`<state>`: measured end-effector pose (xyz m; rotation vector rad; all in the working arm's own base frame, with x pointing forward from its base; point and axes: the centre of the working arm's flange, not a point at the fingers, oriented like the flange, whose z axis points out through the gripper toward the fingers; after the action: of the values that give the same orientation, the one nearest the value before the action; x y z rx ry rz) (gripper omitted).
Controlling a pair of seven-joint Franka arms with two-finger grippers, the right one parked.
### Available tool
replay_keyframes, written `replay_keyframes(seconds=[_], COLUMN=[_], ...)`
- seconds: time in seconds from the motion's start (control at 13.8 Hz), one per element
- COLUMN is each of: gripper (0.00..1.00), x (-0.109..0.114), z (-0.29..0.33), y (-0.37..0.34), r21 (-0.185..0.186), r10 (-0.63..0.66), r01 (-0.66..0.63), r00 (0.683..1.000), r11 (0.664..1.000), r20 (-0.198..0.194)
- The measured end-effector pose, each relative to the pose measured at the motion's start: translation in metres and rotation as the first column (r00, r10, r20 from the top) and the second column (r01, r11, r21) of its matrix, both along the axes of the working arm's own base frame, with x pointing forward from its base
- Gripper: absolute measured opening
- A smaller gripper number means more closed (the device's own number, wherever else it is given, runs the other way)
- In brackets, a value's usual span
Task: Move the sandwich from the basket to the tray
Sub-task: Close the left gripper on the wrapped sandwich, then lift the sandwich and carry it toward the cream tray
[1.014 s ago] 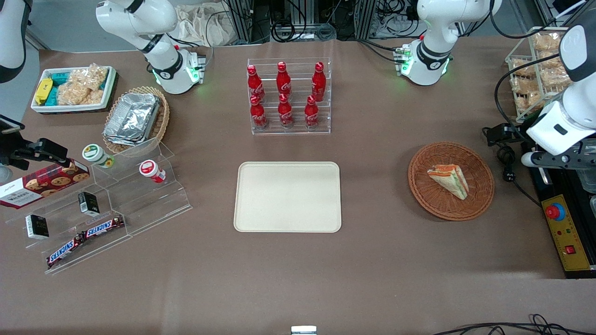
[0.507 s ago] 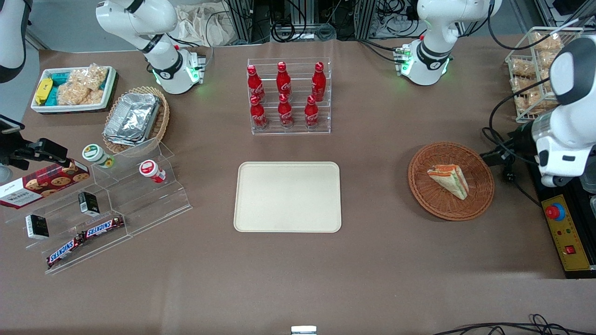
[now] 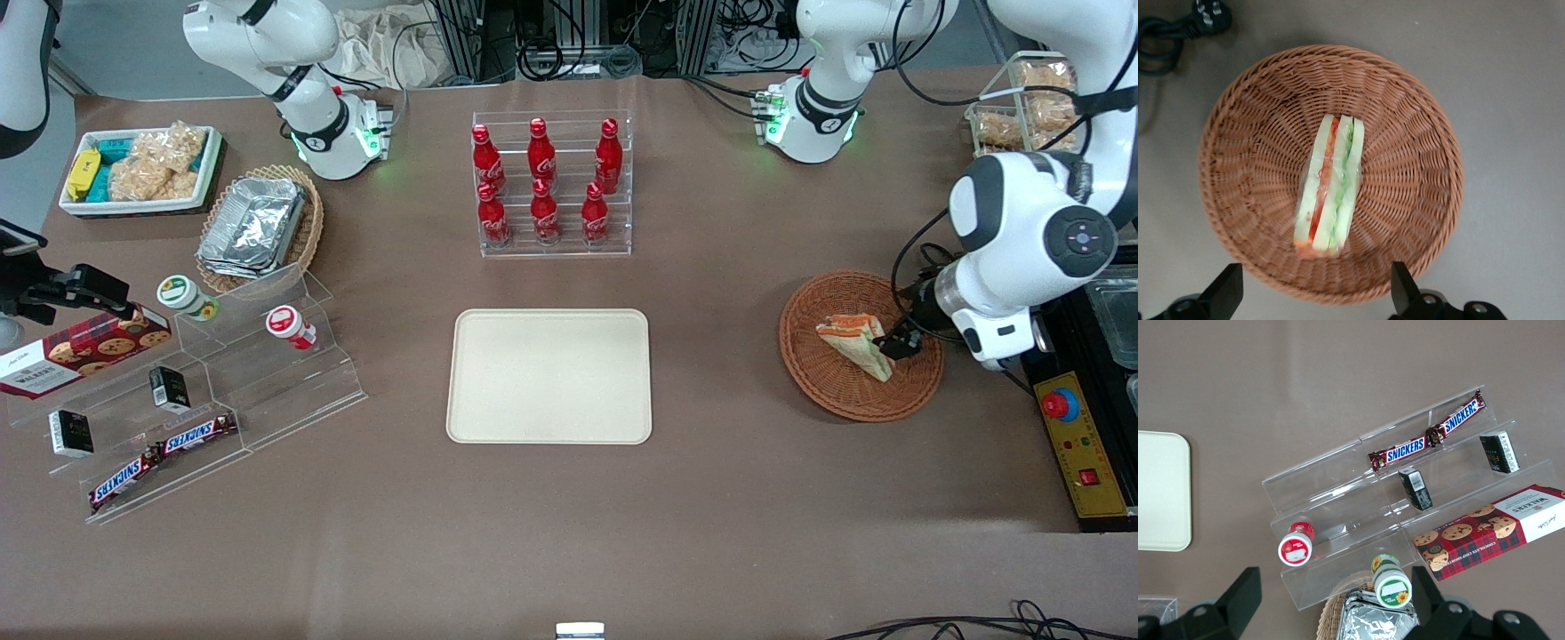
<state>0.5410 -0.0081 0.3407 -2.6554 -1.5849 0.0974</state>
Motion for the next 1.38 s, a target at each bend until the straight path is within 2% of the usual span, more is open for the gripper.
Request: replay_keyframes(seconds=[0.14,0.29,0.51,0.87,0.94,1.16,1.3,1.38], gripper=[1.00,1.00,1.00,1.00,0.97,0.60,0.48,0.44], x=[-0.009,-0.011,-0.007,-0.013,-0.013,-0.010,-0.001,0.005], z=[-0.021,-0.037,-0.064,-0.102,-0.107,-0.107,-0.097,-0.087], y=[0.000,0.001,0.000,-0.001,-0.002,-0.003,-0.004,-0.005], r21=[0.007,0.029,0.043,0.051,0.052,0.049,0.049,0.055], r10=[0.044,0.078,0.134,0.147,0.149,0.151,0.151,0.150], r01=[-0.044,-0.078,-0.133,-0.144,-0.145,-0.148,-0.148,-0.146], r00=[0.999,0.997,0.991,0.987,0.986,0.987,0.987,0.986], r11=[0.999,0.997,0.990,0.988,0.988,0.988,0.988,0.988], r20=[-0.007,-0.023,-0.013,-0.066,-0.072,-0.060,-0.055,-0.075])
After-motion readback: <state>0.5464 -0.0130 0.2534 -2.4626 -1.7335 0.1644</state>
